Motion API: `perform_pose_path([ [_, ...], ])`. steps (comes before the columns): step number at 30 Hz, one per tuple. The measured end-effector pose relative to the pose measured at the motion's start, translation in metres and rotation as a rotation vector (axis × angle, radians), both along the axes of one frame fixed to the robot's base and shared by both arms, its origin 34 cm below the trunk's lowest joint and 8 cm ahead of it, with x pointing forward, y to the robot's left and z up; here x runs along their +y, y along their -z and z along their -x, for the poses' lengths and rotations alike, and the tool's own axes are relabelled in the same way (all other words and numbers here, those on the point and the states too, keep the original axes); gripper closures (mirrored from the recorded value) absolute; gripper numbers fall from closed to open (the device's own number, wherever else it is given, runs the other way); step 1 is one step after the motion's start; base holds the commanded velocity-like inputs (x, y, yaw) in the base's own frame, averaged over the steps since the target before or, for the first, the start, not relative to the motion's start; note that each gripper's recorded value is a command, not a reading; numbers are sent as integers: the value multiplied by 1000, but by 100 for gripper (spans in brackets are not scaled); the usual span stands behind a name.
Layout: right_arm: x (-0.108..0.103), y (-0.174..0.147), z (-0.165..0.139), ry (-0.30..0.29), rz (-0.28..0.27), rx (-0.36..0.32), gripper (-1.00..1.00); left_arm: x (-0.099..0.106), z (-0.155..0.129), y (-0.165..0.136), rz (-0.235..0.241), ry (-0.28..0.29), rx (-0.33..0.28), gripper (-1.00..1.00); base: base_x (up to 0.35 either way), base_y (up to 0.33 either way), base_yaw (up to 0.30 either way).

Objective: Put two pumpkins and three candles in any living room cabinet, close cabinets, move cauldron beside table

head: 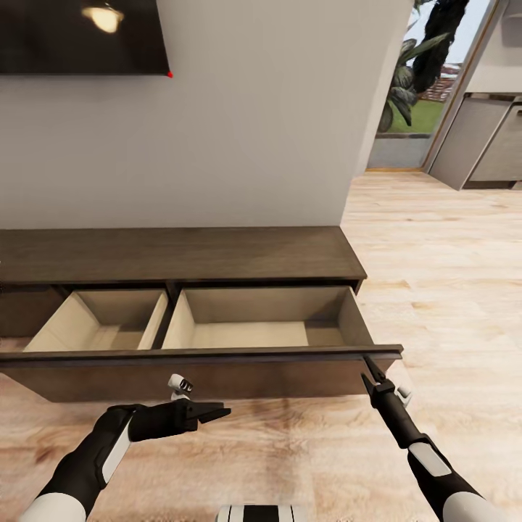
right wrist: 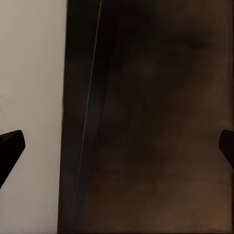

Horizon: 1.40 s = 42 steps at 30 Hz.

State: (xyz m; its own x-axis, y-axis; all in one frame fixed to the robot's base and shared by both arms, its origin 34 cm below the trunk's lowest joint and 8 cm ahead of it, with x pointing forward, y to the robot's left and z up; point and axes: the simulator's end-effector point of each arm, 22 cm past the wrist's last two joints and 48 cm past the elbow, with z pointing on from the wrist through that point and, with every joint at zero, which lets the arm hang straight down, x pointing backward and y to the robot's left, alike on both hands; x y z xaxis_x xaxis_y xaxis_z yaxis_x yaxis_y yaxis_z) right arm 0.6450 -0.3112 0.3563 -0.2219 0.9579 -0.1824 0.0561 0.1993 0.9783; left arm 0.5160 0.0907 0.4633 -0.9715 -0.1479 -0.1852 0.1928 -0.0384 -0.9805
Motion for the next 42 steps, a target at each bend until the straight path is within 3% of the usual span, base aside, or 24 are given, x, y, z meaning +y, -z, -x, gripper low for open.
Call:
perform_pose_path([
  [31, 3, 4, 1, -35, 27, 17, -100, -1, 0, -1, 3, 0, 1, -100, -195, -11, 0],
  [34, 11, 7, 4, -76, 10, 37, -100, 0, 0, 0, 3, 0, 1, -100, -172, -95, 0],
  [38, 39, 12, 14, -202, -53, 90, -100, 0, 0, 0, 3, 0, 1, -100, -170, -102, 0],
  [42, 59, 16, 23, -298, -66, 120, -100, 0, 0, 0, 3, 0, 1, -100, -168, -104, 0],
])
